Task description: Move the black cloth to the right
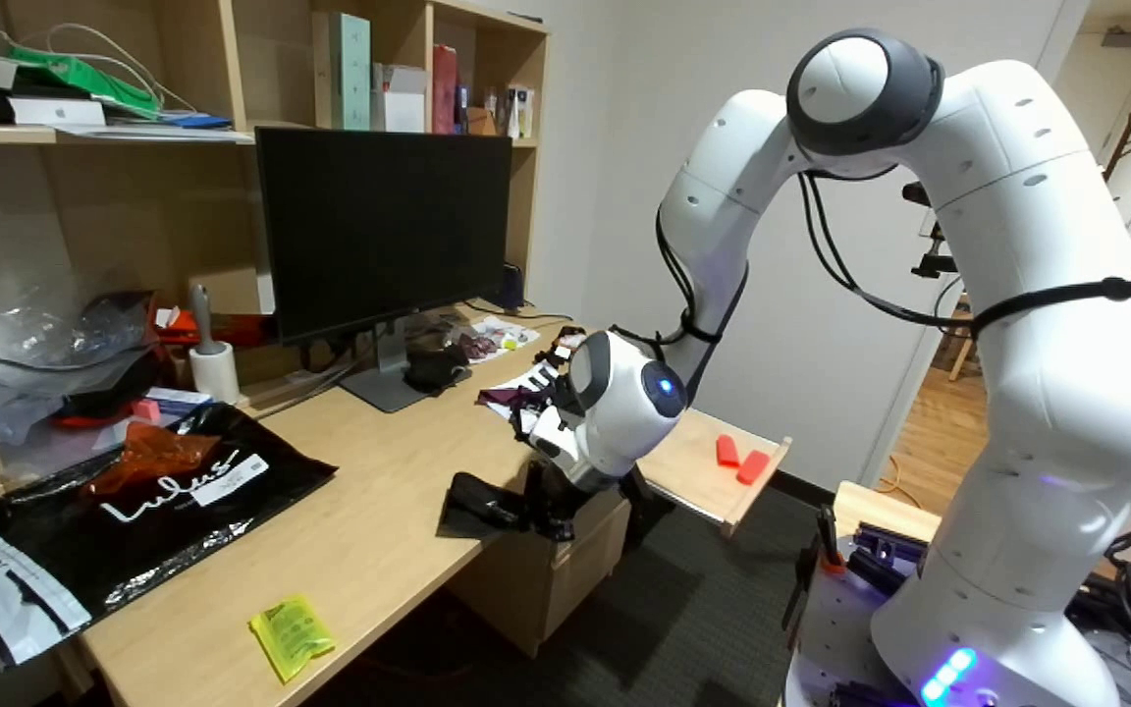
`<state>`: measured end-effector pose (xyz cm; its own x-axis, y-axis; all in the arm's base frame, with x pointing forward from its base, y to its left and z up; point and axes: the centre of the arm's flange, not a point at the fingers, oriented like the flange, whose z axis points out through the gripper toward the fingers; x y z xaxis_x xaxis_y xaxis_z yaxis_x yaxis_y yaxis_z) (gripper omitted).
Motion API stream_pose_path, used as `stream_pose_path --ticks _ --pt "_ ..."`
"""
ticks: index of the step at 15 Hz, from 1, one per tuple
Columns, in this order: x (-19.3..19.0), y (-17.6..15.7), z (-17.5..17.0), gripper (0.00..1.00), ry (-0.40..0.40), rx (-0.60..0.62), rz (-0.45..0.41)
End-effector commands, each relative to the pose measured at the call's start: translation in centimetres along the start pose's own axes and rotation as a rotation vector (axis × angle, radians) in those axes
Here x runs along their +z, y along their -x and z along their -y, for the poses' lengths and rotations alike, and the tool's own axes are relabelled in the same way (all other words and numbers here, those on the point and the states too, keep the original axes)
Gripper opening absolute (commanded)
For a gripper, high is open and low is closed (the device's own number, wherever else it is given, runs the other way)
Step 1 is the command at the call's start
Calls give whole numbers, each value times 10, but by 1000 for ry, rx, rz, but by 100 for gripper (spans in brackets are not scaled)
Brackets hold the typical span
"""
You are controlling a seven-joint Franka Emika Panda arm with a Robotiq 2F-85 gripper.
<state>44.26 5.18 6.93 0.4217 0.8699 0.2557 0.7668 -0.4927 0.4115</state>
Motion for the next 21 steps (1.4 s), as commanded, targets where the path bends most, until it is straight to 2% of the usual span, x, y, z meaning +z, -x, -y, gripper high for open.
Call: stream_pose_path --ticks 1,8,9,12,14,17,18,19,21 --pt "-21 -14 -28 1 -152 107 -90" --pt "-35 -14 -115 1 -463 273 -252" --pt "-29 -12 -118 1 -461 299 -259" --pt "-4 -5 -99 1 -498 438 -259" --pt "9 7 -91 1 -551 520 -265" --pt "7 12 -89 1 -600 661 -285" --pt "-3 8 -90 1 -596 707 -316" --pt "5 8 -25 4 -561 620 -277" --pt "-1 6 -34 4 -561 666 -307"
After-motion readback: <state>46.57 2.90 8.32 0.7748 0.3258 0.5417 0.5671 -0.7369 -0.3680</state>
